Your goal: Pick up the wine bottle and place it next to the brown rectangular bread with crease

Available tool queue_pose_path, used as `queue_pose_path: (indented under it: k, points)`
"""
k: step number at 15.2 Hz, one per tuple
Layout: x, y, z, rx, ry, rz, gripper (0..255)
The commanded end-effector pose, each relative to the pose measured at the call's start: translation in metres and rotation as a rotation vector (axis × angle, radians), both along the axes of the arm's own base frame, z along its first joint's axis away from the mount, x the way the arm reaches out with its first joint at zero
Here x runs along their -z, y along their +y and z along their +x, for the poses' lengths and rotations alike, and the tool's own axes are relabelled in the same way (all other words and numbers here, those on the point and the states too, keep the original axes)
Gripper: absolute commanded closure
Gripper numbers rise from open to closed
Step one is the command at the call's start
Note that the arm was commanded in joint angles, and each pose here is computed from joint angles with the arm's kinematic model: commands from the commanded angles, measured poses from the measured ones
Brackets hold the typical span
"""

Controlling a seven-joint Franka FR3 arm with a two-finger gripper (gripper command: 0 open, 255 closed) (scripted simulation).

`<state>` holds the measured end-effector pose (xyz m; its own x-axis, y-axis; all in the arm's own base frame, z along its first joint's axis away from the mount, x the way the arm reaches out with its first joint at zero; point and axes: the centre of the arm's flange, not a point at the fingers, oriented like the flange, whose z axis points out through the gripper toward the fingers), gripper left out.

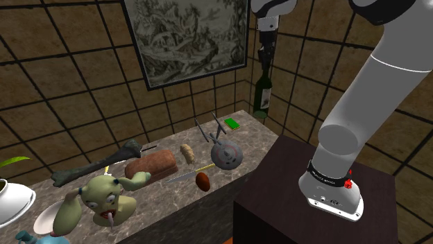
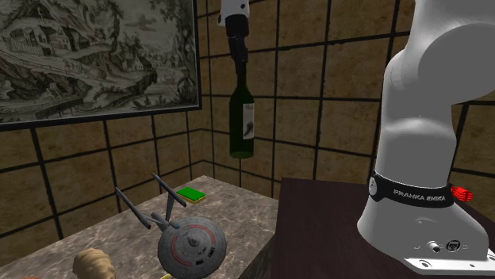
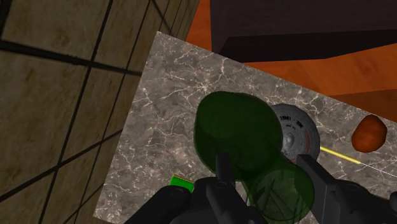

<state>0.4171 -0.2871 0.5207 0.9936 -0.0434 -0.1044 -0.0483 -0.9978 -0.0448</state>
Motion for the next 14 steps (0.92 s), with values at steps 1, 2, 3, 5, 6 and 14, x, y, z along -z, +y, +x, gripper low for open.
queue_pose_path:
  k: [1,2,3,5,6,14]
  points:
    - [-0.011,0.0,0.001,0.0,0.0,0.0,255]
    - [-0.016,0.0,0.001,0.0,0.0,0.0,255]
    - [-0.022,0.0,0.001,0.0,0.0,0.0,255]
    - [-0.032,0.0,0.001,0.0,0.0,0.0,255]
    - [-0.037,0.0,0.001,0.0,0.0,0.0,255]
    - [-0.08,0.0,0.001,0.0,0.0,0.0,255]
